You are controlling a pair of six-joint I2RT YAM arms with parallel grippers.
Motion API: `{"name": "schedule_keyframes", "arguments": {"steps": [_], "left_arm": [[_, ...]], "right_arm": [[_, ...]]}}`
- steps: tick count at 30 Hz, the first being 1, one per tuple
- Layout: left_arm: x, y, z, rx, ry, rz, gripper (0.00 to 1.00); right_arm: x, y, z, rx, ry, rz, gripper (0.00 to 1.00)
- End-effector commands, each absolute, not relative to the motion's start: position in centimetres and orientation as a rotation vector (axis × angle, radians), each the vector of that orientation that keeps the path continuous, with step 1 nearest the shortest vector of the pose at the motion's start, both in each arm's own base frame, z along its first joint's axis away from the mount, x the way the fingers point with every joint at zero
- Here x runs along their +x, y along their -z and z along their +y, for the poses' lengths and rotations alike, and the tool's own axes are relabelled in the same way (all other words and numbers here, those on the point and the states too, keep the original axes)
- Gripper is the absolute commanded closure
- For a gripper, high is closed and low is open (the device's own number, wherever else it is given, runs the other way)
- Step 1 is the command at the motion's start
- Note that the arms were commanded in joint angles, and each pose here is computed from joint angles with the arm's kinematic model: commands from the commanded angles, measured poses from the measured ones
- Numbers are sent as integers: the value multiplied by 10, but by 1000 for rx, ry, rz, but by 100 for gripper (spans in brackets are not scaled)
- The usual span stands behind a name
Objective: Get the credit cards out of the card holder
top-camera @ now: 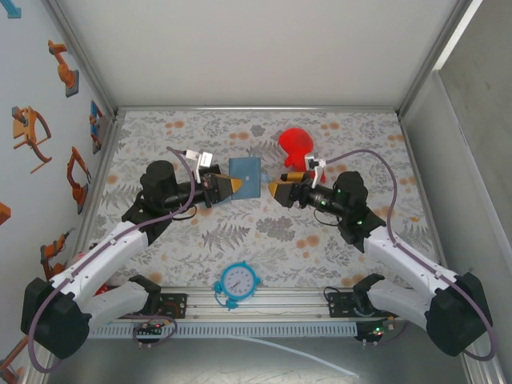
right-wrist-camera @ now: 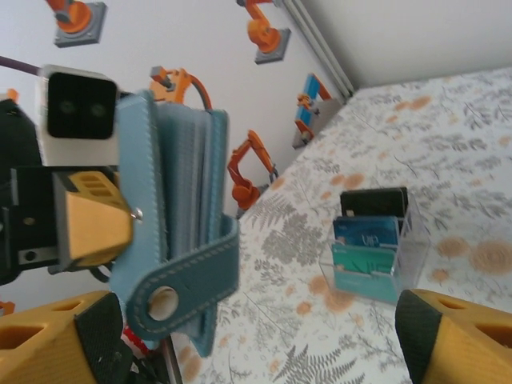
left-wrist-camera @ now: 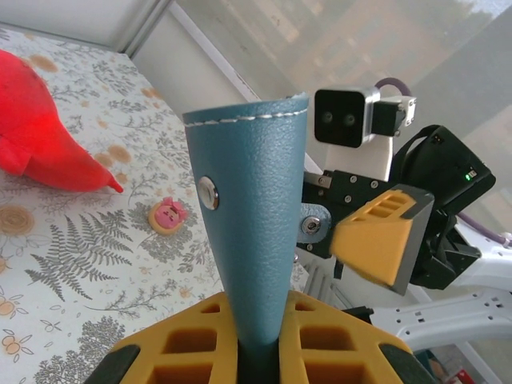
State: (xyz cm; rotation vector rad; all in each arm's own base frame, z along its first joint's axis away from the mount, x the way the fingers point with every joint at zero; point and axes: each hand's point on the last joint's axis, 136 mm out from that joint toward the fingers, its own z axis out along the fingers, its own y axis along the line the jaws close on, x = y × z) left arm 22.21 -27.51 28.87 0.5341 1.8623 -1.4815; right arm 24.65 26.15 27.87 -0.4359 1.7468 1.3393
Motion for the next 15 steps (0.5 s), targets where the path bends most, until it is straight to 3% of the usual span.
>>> {"name": "schedule_keyframes", "arguments": {"steps": [1,15], "left_arm": [[212,-299,-278,612,1524,1784,100],[203,-302,-285,677,1548,1758,100]], "right_arm": [[244,-302,264,-485,-1360,1651,12],[257,-312,286,-547,-1454,1632,35]]}}
